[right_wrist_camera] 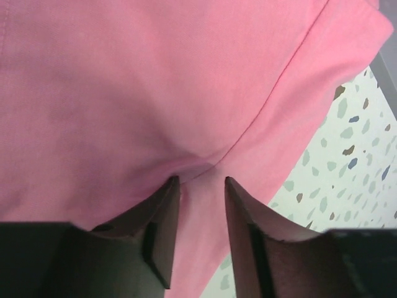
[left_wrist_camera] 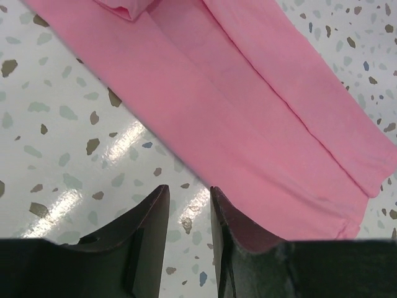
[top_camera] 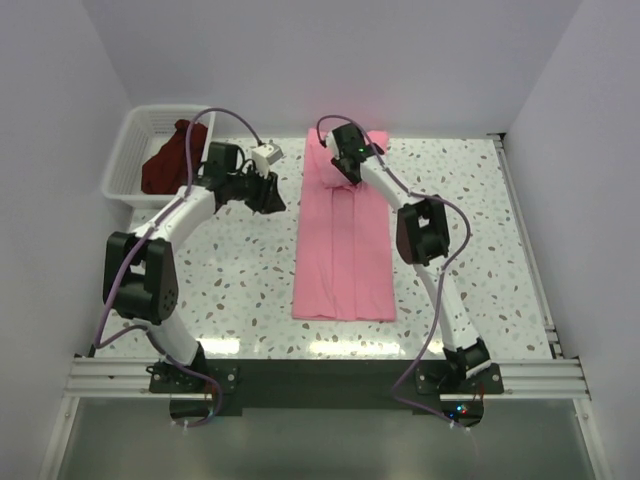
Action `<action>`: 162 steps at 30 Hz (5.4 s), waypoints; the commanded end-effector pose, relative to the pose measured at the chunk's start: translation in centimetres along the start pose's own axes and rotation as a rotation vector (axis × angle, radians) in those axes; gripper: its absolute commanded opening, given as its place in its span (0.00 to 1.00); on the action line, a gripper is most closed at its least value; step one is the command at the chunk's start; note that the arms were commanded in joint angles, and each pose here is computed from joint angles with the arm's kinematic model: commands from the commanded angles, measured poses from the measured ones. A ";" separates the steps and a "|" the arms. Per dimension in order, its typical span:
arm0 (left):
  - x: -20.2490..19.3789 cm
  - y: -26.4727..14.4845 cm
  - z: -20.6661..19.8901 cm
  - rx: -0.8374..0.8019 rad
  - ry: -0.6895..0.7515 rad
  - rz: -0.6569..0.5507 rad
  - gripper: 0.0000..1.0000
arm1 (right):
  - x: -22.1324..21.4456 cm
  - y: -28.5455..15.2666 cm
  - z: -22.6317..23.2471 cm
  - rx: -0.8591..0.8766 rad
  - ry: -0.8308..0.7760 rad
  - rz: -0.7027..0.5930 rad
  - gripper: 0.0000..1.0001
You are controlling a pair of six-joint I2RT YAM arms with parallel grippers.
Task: Fold and stack the t-shirts
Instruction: Fold the tshirt
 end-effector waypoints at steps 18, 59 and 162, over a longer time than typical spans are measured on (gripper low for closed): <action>-10.4 -5.7 -9.6 -0.283 0.984 0.158 0.60 | -10.7 -30.2 4.8 0.663 -0.288 -0.266 0.85; -21.9 -0.9 -15.1 -0.475 1.111 0.259 0.47 | -26.2 -28.9 18.6 0.692 -0.723 -0.375 0.53; 1.7 8.0 -0.3 -0.199 1.040 0.117 0.00 | -8.0 -15.5 2.3 0.481 -0.642 -0.395 0.00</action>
Point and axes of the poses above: each gripper's point midway between its finger pads, its own y axis out along the fingers, its own z axis along the line the jaws close on, x = y × z, the point moved 1 cm from there along -y, back along the fingers, and after that the axes turned 4 degrees about -y, right-handed, at the moved point
